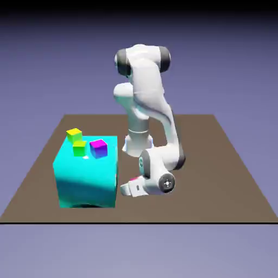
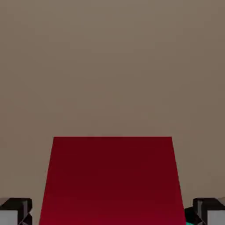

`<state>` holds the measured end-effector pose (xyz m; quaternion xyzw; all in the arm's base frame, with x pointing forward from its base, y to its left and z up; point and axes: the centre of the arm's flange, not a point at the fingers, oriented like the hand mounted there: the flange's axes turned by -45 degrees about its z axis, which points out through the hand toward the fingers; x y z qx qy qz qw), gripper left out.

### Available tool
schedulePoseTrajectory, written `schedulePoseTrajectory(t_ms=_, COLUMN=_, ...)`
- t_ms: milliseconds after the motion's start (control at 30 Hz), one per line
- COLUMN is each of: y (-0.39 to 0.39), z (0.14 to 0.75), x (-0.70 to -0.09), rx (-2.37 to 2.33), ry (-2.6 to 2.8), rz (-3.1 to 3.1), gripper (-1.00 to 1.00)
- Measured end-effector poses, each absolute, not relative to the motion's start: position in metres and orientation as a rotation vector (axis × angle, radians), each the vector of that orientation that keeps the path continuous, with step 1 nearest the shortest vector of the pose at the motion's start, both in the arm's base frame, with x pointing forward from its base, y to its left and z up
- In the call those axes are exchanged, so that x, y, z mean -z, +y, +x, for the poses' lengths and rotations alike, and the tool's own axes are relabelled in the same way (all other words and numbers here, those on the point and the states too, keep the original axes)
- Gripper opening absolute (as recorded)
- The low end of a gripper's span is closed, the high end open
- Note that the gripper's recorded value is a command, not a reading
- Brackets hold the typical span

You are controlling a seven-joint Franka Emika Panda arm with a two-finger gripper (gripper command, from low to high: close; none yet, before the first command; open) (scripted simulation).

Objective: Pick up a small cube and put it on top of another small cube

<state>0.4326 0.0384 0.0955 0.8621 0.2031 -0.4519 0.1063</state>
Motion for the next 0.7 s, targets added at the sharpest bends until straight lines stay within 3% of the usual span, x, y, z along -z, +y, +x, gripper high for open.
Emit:
schedulePoseTrajectory(t_ms=133, y=0.062, z=0.456, x=-0.135, rx=1.376, ry=0.701, rz=2.515, gripper=-1.00)
schedulePoseTrajectory(t_ms=433, y=0.006, z=0.493, x=-0.288, rx=1.310, ry=1.066, rz=2.350, gripper=-1.00)
schedulePoseTrajectory(t_ms=600, y=-0.065, z=0.493, x=-0.396, rx=1.214, ry=1.000, rz=2.299, gripper=-1.00)
schedulePoseTrajectory(t_ms=700, y=-0.078, z=0.486, x=-0.393, rx=1.205, ry=0.985, rz=2.295, gripper=-1.00)
